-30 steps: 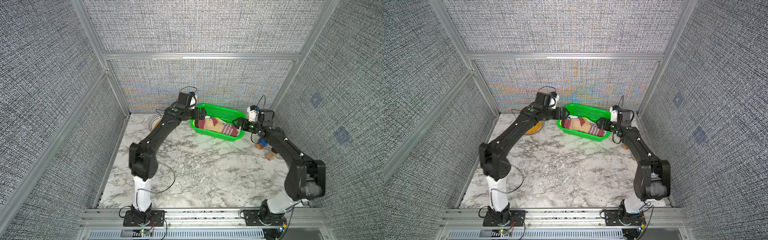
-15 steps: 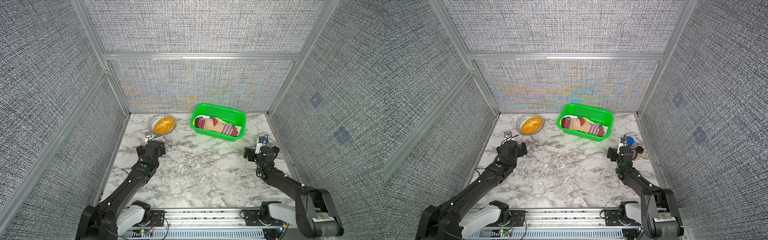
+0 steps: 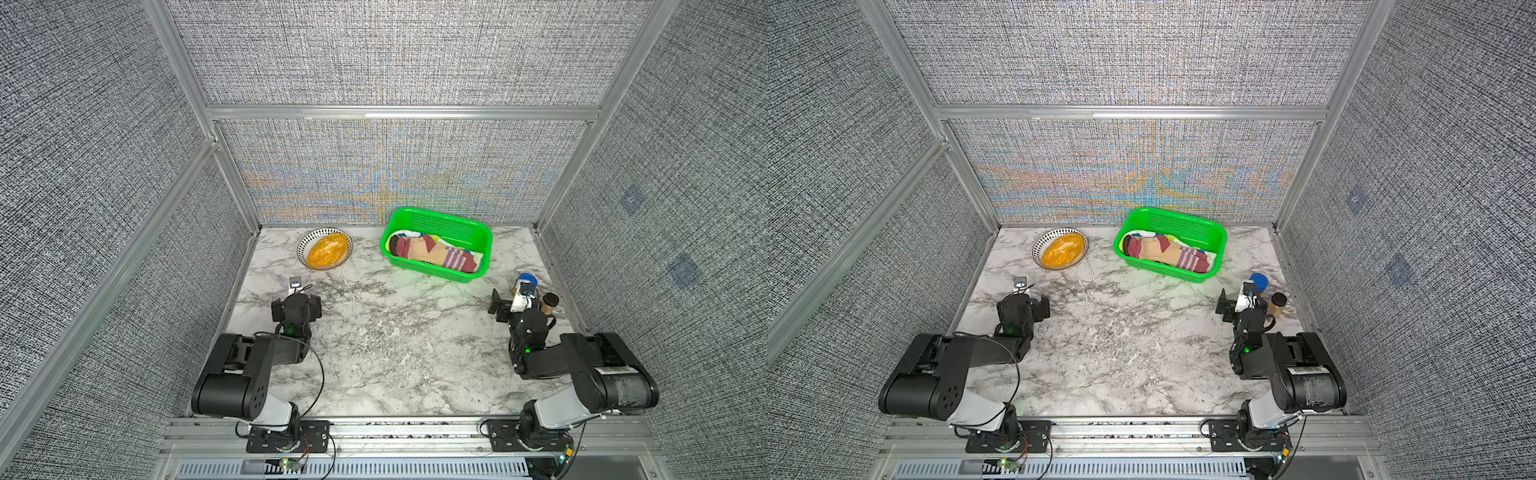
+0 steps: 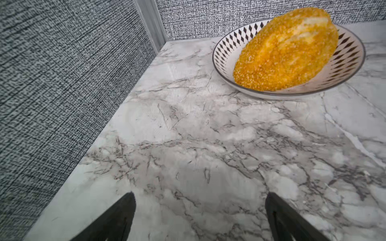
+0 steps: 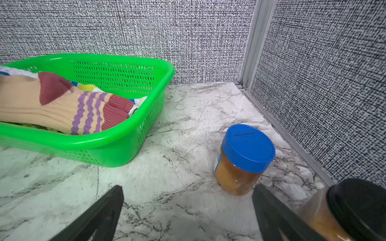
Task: Place the socks together as a pair
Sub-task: Reset both arms
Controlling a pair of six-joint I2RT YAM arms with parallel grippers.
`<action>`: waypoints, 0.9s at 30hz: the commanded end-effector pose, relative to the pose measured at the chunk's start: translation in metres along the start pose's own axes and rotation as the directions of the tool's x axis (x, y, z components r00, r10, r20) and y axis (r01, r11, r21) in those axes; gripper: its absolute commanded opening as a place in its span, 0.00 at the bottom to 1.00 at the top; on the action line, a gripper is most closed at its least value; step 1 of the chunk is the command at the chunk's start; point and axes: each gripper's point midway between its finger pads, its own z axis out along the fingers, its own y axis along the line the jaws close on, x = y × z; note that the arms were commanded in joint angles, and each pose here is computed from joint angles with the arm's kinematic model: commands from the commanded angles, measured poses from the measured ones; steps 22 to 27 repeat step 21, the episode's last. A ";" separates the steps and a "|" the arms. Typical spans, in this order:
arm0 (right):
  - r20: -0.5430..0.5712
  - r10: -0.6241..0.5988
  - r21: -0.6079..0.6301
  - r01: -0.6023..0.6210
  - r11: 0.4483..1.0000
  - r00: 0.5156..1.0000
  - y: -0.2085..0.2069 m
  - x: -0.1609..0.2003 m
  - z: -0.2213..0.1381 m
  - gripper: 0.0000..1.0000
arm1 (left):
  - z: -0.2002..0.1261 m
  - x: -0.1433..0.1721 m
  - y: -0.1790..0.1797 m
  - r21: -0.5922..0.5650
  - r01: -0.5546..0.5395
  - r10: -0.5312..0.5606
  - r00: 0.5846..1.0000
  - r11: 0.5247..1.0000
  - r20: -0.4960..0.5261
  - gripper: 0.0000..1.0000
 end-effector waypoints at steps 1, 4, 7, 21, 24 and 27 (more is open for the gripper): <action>0.057 -0.005 -0.016 0.006 1.000 0.998 0.003 -0.015 0.001 0.98 | 0.002 -0.026 -0.004 0.063 0.049 -0.053 0.996 0.997 0.069 0.99; 0.056 -0.004 -0.017 0.005 1.000 0.998 0.004 -0.015 0.001 0.98 | 0.002 -0.025 -0.003 0.065 0.056 -0.060 0.996 0.996 0.068 0.99; 0.056 -0.006 -0.017 0.007 1.000 0.998 0.004 -0.015 0.000 0.98 | 0.002 -0.025 -0.003 0.064 0.055 -0.060 0.996 0.996 0.068 0.99; 0.051 -0.004 -0.017 0.005 1.000 0.999 0.004 -0.014 0.001 0.98 | 0.001 -0.025 -0.003 0.066 0.056 -0.061 0.996 0.996 0.070 0.99; 0.051 -0.004 -0.017 0.005 1.000 0.999 0.004 -0.014 0.001 0.98 | 0.001 -0.025 -0.003 0.066 0.056 -0.061 0.996 0.996 0.070 0.99; 0.051 -0.004 -0.017 0.005 1.000 0.999 0.004 -0.014 0.001 0.98 | 0.001 -0.025 -0.003 0.066 0.056 -0.061 0.996 0.996 0.070 0.99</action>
